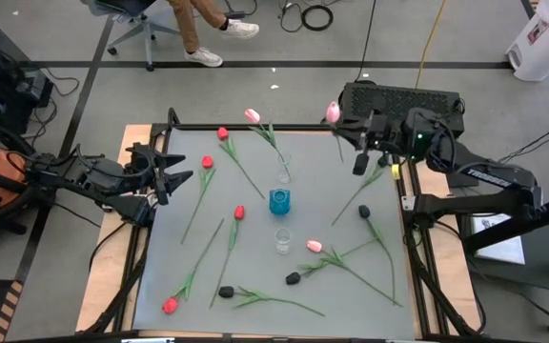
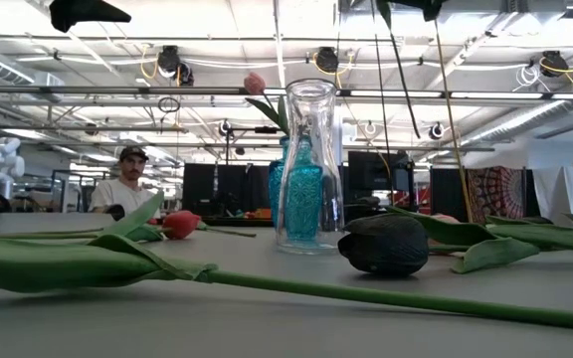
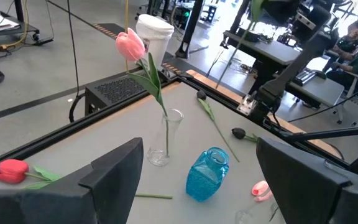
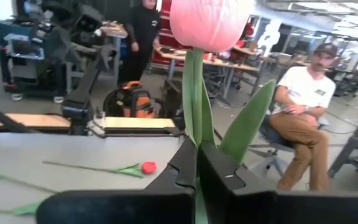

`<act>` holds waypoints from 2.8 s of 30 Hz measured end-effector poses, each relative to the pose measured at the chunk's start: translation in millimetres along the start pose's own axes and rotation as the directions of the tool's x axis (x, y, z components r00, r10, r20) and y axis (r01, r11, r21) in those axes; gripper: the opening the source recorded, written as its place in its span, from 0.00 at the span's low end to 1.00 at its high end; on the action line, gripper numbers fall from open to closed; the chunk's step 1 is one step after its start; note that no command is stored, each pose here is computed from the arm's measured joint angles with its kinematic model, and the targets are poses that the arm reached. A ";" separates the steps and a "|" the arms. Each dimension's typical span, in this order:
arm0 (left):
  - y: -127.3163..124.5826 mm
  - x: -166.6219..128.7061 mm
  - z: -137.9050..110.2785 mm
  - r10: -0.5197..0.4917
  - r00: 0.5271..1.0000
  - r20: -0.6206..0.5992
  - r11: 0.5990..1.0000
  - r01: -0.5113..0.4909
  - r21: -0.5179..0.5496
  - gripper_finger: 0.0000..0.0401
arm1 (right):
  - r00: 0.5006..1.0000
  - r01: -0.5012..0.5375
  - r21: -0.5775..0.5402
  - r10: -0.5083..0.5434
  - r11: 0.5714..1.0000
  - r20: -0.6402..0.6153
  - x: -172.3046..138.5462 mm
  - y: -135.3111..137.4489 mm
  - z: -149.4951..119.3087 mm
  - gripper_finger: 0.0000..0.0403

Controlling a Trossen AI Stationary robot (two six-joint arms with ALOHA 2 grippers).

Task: Sort flowers into vase by color
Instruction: Put the top pink tulip into the top transparent vase

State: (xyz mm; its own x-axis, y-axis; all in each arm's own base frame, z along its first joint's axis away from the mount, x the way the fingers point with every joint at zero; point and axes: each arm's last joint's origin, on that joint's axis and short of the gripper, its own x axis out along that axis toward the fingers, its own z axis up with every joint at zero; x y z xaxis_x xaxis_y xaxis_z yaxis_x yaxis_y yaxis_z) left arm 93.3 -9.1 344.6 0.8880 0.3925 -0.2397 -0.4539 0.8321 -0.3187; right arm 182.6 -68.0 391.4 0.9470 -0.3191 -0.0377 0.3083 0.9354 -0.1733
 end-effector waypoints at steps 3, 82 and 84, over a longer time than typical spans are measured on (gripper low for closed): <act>0.0 0.0 0.0 0.000 1.000 0.000 1.000 0.000 -0.001 0.80 | 0.997 -0.023 0.011 0.022 1.000 0.068 -4.0 -1.5 -3.6 0.00; 0.0 0.0 0.0 0.000 1.000 0.000 1.000 0.000 0.000 0.80 | 0.954 -0.127 0.080 0.100 0.989 0.284 118.8 -4.0 -31.4 0.00; 0.0 0.0 0.0 0.000 1.000 0.000 1.000 0.000 0.000 0.80 | 0.955 -0.124 0.075 0.098 0.989 0.280 119.9 -4.7 -32.6 0.00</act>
State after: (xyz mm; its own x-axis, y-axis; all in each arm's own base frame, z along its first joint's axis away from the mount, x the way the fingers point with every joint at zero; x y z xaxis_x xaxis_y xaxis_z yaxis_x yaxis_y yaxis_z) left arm 93.3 -9.1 344.6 0.8879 0.3925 -0.2398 -0.4539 0.8321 -0.3188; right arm 291.8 -115.7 355.6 0.9600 -0.1704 0.2224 0.1948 0.9765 -0.0927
